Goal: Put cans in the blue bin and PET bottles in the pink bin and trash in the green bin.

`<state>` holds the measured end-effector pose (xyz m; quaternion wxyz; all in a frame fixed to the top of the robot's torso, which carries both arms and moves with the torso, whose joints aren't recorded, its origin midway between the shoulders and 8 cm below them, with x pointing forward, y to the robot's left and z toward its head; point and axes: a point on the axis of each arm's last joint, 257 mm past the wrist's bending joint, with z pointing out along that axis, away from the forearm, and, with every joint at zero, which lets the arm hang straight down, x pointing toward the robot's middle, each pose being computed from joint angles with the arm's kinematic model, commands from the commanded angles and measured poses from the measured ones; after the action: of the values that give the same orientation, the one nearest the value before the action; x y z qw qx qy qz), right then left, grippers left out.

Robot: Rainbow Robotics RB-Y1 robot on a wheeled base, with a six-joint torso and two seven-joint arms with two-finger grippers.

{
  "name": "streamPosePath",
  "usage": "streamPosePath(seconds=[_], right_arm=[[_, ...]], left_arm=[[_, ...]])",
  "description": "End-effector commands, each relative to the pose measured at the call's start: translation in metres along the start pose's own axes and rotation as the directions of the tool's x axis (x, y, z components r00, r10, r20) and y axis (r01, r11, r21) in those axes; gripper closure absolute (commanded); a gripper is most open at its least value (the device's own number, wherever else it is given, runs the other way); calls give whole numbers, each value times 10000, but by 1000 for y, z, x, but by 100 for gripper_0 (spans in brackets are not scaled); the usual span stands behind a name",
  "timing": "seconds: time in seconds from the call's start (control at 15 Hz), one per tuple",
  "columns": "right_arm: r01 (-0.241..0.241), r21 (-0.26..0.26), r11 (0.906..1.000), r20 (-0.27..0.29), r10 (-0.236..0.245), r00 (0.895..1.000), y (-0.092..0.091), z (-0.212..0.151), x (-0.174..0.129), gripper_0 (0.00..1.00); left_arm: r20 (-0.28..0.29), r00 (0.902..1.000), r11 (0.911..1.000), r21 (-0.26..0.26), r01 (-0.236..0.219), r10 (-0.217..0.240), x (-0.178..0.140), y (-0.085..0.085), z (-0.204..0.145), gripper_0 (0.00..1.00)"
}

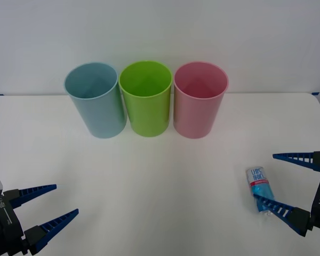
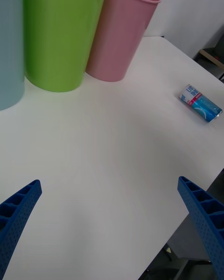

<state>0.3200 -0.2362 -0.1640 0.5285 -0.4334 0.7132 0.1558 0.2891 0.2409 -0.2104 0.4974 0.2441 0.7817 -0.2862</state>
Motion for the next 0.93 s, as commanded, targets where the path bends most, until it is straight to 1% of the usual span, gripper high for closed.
streamPosePath(seconds=[0.07,0.2,0.27,0.33,0.47,0.53,0.67,0.73,0.8,0.87,0.93], right_arm=[[-696,548,9961,-436,720,9965,-6,-20,5,0],[-1138,1258,9855,-838,1248,9886,-14,-35,10,0],[-1375,1669,9763,-1014,1557,9826,-19,-41,15,0],[-1625,2061,9649,-1145,1887,9753,-23,-45,21,0],[-1902,2755,9423,-1404,2352,9618,-33,-51,31,0],[-2121,3032,9290,-1501,2663,9521,-36,-54,37,0],[-2585,3374,9052,-1612,3261,9315,-39,-56,48,0],[-2873,3520,8908,-1635,3607,9182,-39,-56,53,0],[-3061,3570,8825,-1649,3821,9093,-38,-54,56,0],[-3377,3638,8681,-1582,4149,8960,-36,-52,59,0],[-3538,3719,8582,-1520,4323,8888,-35,-49,62,0]], left_arm=[[-1,10000,10000,-1,0,0,0,0,0,0],[-1,10000,10000,-1,0,0,0,0,0,0],[-1,10000,10000,-1,0,0,0,0,0,0],[-1,10000,10000,-1,0,0,0,0,0,0],[-1,10000,10000,-1,0,0,0,0,0,0],[-1,10000,10000,-1,0,0,0,0,0,0],[-1,10000,10000,-1,0,0,0,0,0,0],[-1,10000,10000,-1,0,0,0,0,0,0],[-1,10000,10000,-1,0,0,0,0,0,0],[-1,10000,10000,-1,0,0,0,0,0,0],[-1,10000,10000,-1,0,0,0,0,0,0]])
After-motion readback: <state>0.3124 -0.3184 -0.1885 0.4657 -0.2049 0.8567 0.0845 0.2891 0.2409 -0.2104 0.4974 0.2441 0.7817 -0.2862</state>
